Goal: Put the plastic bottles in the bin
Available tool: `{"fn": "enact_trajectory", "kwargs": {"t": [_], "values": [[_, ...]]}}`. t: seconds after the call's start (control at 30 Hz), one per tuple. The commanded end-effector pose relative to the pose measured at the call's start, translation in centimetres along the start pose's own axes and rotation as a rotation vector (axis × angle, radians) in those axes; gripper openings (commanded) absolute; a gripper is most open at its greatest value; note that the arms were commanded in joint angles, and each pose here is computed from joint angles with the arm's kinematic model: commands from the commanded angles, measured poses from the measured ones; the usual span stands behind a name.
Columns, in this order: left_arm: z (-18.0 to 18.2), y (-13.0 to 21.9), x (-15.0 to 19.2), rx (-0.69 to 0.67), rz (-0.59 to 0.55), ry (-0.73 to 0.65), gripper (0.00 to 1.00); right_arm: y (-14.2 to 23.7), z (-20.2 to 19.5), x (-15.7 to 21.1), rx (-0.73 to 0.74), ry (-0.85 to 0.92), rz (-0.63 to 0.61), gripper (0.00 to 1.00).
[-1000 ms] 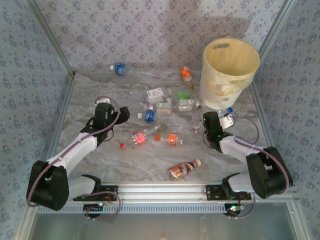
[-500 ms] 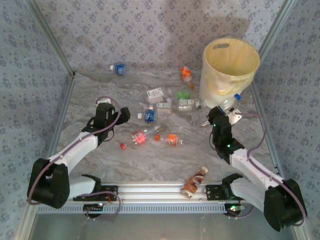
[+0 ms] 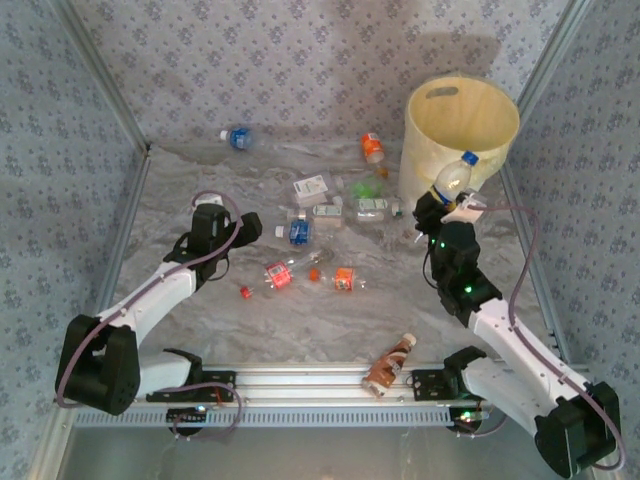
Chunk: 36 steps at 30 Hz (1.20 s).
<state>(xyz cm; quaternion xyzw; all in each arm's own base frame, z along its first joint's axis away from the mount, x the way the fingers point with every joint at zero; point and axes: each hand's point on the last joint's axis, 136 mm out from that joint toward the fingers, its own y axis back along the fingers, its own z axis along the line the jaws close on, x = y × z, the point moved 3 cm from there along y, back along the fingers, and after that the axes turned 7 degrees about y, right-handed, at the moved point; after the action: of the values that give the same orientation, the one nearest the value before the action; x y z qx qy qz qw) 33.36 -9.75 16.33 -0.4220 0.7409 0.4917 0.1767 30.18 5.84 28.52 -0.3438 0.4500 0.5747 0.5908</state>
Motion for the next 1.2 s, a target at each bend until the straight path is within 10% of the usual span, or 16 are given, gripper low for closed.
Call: {"fn": "enact_trajectory", "kwargs": {"t": [0.0,0.17,0.37,0.6,0.93,1.17], "values": [[-0.9,0.5,-1.1,0.028,-0.007,-0.001,0.98,1.0,-3.1,3.2,0.176,0.036,0.233,0.4],[-1.1,0.9,-1.5,0.046,-0.026,-0.003,0.98,3.2,-4.4,3.1,0.145,0.046,0.245,0.39],[-1.9,0.4,-1.6,0.06,0.01,0.003,0.98,1.3,2.6,-6.9,-0.157,0.196,-0.042,0.39],[-1.3,0.6,-1.3,0.04,0.001,0.006,0.98,-8.4,7.2,-17.5,-0.197,0.248,-0.137,0.42],[0.1,1.6,-1.4,-0.027,-0.028,-0.033,0.98,-22.8,2.6,-19.4,0.082,0.396,-0.141,0.43],[0.7,2.1,-1.5,-0.037,-0.05,-0.035,0.98,-20.8,0.7,-18.0,0.18,0.509,-0.006,0.8]]}}
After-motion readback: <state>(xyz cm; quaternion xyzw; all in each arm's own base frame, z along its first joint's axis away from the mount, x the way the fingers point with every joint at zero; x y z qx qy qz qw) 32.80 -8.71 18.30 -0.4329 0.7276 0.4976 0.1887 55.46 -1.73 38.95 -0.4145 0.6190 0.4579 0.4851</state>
